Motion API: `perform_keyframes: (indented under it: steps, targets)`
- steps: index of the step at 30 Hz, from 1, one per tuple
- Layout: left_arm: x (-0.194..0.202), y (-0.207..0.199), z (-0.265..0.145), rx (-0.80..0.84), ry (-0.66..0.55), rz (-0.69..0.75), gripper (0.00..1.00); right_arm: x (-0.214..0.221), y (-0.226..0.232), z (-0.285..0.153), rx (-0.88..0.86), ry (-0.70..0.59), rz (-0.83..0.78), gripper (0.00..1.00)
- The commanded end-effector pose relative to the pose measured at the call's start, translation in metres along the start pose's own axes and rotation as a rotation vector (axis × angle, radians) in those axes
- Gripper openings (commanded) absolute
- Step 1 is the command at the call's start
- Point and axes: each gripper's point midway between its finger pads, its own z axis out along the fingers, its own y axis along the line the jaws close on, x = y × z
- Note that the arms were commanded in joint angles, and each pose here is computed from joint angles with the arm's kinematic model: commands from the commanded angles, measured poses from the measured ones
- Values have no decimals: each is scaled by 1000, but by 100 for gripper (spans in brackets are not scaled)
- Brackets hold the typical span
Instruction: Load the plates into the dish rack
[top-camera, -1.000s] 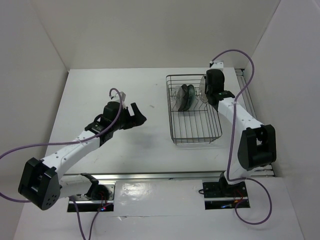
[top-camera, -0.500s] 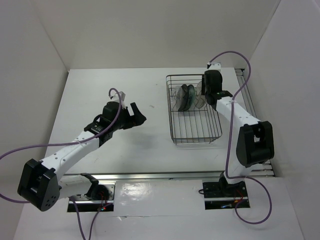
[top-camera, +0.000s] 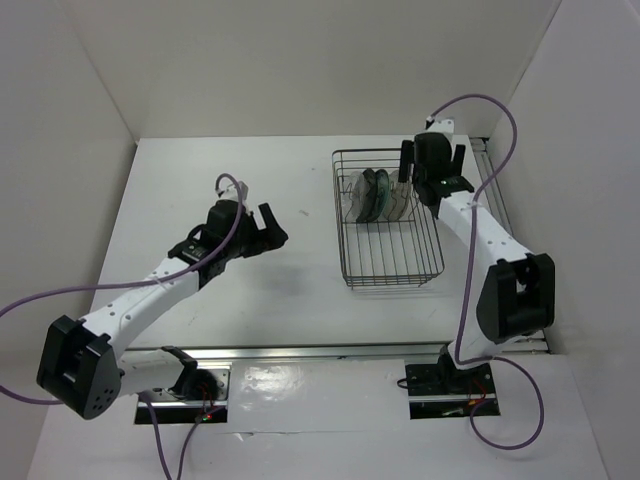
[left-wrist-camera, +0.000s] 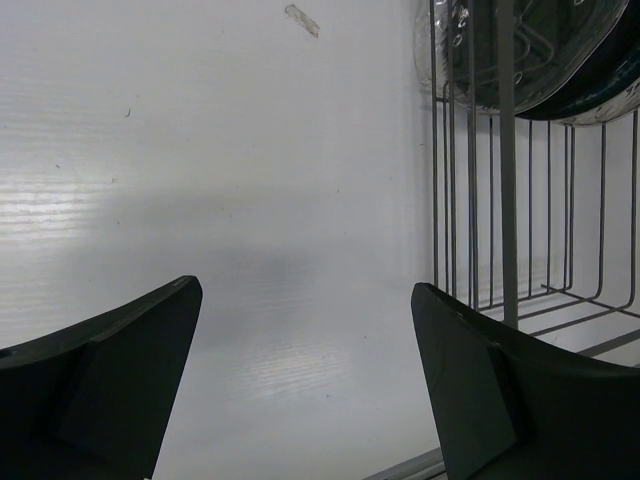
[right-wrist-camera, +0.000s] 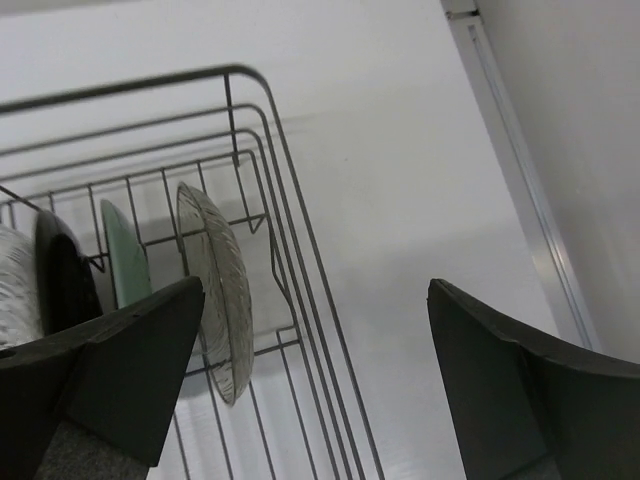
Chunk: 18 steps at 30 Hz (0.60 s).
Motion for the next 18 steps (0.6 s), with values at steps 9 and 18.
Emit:
perform_keyframes:
  steps: [9,18]
  targets:
    - [-90,-36,-45,-85,-120,51,100,-92,-46,-141,-33,-96,241,100]
    - [-141,-19,-154,-208,-312,137,100,-91,-96,-231,-68,-260,326,100]
